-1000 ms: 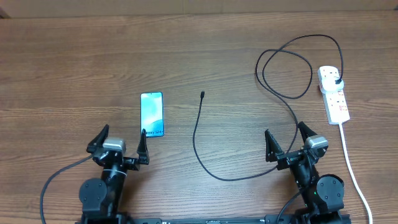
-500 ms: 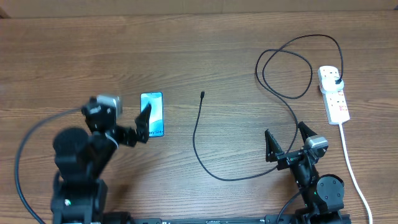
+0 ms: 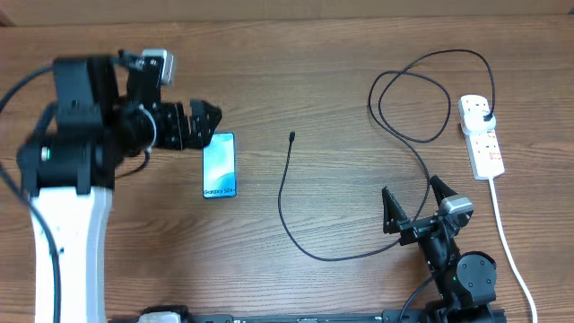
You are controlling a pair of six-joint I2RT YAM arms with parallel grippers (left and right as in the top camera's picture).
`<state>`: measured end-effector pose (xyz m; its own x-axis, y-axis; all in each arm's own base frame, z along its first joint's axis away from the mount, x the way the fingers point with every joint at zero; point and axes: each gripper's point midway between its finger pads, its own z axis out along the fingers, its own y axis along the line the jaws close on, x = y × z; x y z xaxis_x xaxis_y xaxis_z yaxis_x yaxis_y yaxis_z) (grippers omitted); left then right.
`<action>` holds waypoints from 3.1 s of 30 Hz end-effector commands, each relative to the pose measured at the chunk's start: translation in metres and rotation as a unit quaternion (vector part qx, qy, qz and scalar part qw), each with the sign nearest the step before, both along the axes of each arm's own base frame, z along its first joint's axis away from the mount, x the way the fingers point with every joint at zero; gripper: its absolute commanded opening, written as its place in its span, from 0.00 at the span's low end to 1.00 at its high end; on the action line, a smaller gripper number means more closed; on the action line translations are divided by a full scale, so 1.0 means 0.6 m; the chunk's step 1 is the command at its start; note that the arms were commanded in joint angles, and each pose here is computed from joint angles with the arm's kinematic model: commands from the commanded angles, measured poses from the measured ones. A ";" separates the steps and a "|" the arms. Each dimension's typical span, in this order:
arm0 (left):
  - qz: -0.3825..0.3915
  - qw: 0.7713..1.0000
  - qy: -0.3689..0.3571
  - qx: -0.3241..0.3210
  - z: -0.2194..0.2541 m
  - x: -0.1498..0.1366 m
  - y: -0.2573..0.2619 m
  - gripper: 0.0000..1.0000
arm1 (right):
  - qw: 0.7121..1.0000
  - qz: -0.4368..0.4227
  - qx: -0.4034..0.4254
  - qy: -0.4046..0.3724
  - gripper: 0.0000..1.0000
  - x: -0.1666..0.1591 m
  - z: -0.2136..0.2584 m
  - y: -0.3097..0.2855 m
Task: Plug charger to phone and switch on socket
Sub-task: 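Move the left gripper over the smartphone and lower toward it, then close the left gripper on the smartphone's top edge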
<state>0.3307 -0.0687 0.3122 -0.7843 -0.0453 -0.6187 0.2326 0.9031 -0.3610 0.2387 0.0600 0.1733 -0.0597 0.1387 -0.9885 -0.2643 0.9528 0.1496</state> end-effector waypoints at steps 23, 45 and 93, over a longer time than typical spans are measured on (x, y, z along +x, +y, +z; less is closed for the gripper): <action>0.097 0.943 0.283 0.147 -0.320 0.092 0.024 1.00 | 1.000 -0.003 0.001 0.000 1.00 0.001 -0.004 -0.002; 0.074 0.915 0.357 0.172 -0.459 0.099 0.016 1.00 | 1.000 -0.003 0.001 0.000 1.00 0.001 -0.004 -0.002; 0.086 0.918 0.351 0.164 -0.466 0.106 0.011 1.00 | 1.000 -0.003 0.001 0.000 1.00 0.001 -0.004 -0.002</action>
<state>0.3925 -0.0594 0.0386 -0.9985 -0.0491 0.0259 -0.0509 0.9959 -0.0743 0.2387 0.0601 0.1733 -0.0594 0.1387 -0.9885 -0.2648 0.9526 0.1496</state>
